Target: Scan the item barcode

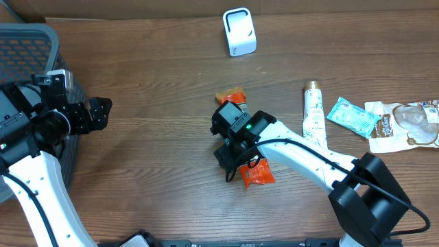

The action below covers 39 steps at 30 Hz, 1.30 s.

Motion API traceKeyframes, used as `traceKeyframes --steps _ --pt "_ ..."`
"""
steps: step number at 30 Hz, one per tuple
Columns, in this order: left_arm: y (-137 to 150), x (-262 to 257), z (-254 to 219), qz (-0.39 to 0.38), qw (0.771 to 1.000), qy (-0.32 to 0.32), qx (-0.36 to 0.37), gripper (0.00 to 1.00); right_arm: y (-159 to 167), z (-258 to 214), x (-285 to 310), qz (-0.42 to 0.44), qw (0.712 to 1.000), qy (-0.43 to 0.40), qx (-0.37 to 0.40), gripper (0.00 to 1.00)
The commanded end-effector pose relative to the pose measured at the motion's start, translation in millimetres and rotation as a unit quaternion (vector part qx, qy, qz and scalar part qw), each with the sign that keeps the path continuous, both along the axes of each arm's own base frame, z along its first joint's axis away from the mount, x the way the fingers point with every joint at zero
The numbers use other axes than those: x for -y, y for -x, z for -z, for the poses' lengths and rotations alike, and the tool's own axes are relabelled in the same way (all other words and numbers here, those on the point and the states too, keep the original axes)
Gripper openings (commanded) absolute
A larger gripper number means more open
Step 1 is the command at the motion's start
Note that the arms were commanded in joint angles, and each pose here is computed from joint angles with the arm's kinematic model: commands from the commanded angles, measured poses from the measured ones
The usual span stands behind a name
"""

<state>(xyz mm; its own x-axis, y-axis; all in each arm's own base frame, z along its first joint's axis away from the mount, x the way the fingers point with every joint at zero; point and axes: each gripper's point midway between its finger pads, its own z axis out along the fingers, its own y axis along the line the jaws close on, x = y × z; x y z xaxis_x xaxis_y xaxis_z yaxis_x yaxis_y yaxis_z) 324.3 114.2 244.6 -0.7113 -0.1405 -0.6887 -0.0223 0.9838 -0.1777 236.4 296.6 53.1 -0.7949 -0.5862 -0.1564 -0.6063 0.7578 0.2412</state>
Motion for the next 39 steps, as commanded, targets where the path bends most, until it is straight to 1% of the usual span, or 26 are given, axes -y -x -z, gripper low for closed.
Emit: traceKeyframes --steps 1,3,5,7,8,9,12,14,16,20,24,27,30,35,39 --pt "-1 1 -1 0.009 1.0 0.0 0.004 1.0 2 -23 -16 -0.023 0.998 -0.062 -0.017 0.68" --pt "-1 1 -1 0.009 1.0 0.0 0.004 1.0 -12 -38 -13 -0.005 0.997 -0.076 -0.014 0.68" --pt "-1 1 -1 0.009 1.0 0.0 0.004 1.0 -37 -61 -2 0.038 0.995 -0.088 -0.002 0.7" --pt "-1 1 -1 0.009 1.0 0.0 0.004 0.99 -64 -81 16 0.083 0.992 -0.098 0.011 0.76" --pt "-1 1 -1 0.009 1.0 0.0 0.004 1.0 -75 -88 27 0.102 0.99 -0.099 0.013 0.82" --pt "-1 1 -1 0.009 1.0 0.0 0.004 1.0 -85 -92 39 0.12 0.988 -0.099 0.015 0.86" --pt "-1 1 -1 0.009 1.0 0.0 0.004 0.99 -104 -89 74 0.159 0.982 -0.099 0.008 0.93" --pt "-1 1 -1 0.009 1.0 0.0 0.004 1.0 -103 -83 84 0.146 0.983 -0.114 -0.008 0.93" --pt "-1 1 -1 0.009 1.0 0.0 0.004 1.0 -95 -74 89 0.125 0.983 -0.132 -0.031 0.94" --pt "-1 1 -1 0.009 1.0 0.0 0.004 1.0 -74 -37 95 0.121 0.981 -0.13 -0.073 0.94" --pt "-1 1 -1 0.009 1.0 0.0 0.004 1.0 -54 -7 85 0.109 0.976 -0.155 -0.104 0.94" --pt "-1 1 -1 0.009 1.0 0.0 0.004 1.0 -50 14 84 0.133 0.973 -0.152 -0.114 0.9" --pt "-1 1 -1 0.009 1.0 0.0 0.004 1.0 -54 26 83 0.161 0.967 -0.16 -0.112 0.87" --pt "-1 1 -1 0.009 1.0 0.0 0.004 1.0 -55 31 82 0.179 0.964 -0.164 -0.11 0.79" --pt "-1 1 -1 0.009 1.0 0.0 0.004 1.0 -57 38 82 0.196 0.964 -0.146 -0.104 0.74"
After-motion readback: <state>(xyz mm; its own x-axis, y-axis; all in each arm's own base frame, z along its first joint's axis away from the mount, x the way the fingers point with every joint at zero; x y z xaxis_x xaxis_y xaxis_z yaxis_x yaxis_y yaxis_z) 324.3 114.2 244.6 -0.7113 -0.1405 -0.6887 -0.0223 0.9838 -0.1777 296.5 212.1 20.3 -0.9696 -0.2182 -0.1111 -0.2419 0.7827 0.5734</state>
